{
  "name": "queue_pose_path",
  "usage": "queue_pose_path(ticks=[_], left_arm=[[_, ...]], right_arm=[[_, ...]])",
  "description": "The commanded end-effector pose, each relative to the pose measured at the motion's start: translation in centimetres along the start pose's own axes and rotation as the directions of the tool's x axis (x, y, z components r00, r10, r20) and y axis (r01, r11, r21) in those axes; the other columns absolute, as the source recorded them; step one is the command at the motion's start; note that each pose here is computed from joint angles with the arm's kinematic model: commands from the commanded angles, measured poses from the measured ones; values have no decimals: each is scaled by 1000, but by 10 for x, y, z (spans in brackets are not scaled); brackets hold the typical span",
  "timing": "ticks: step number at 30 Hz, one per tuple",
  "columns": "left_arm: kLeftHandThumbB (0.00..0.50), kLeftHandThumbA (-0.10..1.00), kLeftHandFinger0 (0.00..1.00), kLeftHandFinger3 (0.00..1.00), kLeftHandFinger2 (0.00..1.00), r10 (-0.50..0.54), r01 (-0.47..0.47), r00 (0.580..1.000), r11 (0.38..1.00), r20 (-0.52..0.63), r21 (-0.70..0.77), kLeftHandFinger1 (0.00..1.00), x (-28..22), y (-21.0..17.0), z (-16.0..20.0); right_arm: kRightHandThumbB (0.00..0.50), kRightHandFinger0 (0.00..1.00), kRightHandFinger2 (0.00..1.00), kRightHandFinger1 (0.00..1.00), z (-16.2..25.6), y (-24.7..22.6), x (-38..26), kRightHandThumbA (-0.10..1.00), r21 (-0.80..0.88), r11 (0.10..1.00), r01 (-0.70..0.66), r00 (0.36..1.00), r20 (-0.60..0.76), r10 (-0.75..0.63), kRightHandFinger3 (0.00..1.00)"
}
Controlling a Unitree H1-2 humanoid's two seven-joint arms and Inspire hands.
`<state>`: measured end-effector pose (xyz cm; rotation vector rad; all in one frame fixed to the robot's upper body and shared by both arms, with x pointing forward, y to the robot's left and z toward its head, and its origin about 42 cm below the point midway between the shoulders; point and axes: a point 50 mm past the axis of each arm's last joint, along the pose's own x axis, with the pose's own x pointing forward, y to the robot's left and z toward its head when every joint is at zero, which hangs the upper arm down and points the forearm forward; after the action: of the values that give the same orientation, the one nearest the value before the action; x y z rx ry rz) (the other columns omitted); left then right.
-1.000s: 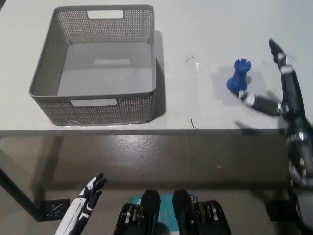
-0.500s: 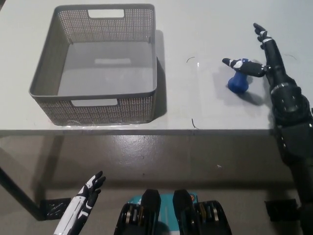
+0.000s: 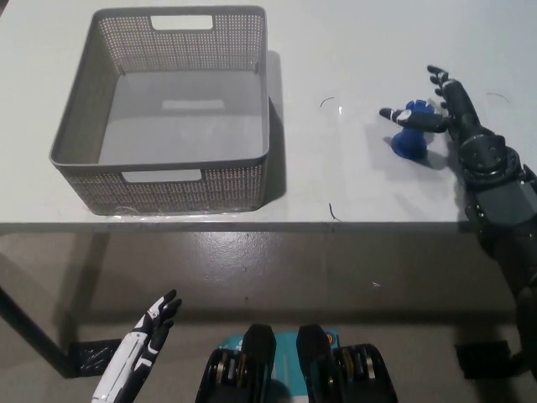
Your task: Use the right hand to pick up a chess pieces and put it into a container on the left hand side
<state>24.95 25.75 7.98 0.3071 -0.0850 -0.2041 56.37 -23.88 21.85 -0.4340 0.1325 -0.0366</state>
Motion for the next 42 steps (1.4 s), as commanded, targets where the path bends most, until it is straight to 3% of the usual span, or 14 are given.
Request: queue_pose_path(ticks=[1,18,25,31,34,35,36,37,38,39,40,41,42], left_arm=[[447,1000,1000,1000,1000,7,-7,1000,1000,27,19,1000,1,8,4],[446,1000,1000,1000,1000,8,-9,1000,1000,17,26,1000,2,7,4],[416,1000,1000,1000,1000,18,-18,1000,999,13,26,1000,0,6,2],[419,1000,1000,1000,1000,11,-11,1000,999,15,31,1000,1,6,3],[433,1000,1000,1000,1000,10,-11,1000,999,13,38,1000,1,7,3],[432,1000,1000,1000,1000,13,-13,1000,999,15,38,1000,2,6,4],[429,1000,1000,1000,1000,13,-14,1000,999,16,40,1000,2,7,4],[428,1000,1000,1000,1000,12,-13,1000,999,16,41,1000,3,7,4],[423,1000,1000,1000,1000,13,-14,1000,999,18,41,1000,4,7,5],[429,1000,1000,1000,1000,15,-15,1000,999,18,35,1000,4,7,5],[429,1000,1000,1000,1000,14,-14,1000,999,17,34,1000,5,7,6],[429,1000,1000,1000,1000,12,-13,1000,999,19,35,1000,5,8,6],[435,1000,1000,1000,1000,12,-12,1000,999,18,32,1000,6,8,6]], right_arm=[[410,1000,1000,1000,35,-21,9,1000,39,998,52,993,103,-55,1000],[413,1000,1000,1000,12,-14,5,1000,-7,998,59,997,42,-59,1000],[444,1000,1000,1000,13,-6,5,1000,-21,999,39,998,45,-38,1000],[453,1000,1000,1000,9,1,4,1000,-4,1000,28,999,32,-27,1000],[388,1000,1000,1000,7,4,2,1000,85,994,67,996,54,-72,1000],[302,1000,1000,1000,8,5,1,1000,108,990,94,992,70,-102,1000],[259,745,707,700,10,6,1,852,128,985,115,990,73,-125,767],[269,582,618,581,12,6,1,767,143,982,126,988,71,-137,664],[246,147,273,178,14,8,2,398,146,976,160,984,58,-170,329],[228,34,188,72,15,8,1,181,142,972,185,979,63,-195,209],[205,1,140,3,16,10,0,-89,124,967,224,968,87,-236,172],[184,0,173,1,16,11,-1,-98,133,964,231,965,97,-245,242],[154,0,313,0,16,12,-1,-100,150,961,234,963,102,-250,436]])
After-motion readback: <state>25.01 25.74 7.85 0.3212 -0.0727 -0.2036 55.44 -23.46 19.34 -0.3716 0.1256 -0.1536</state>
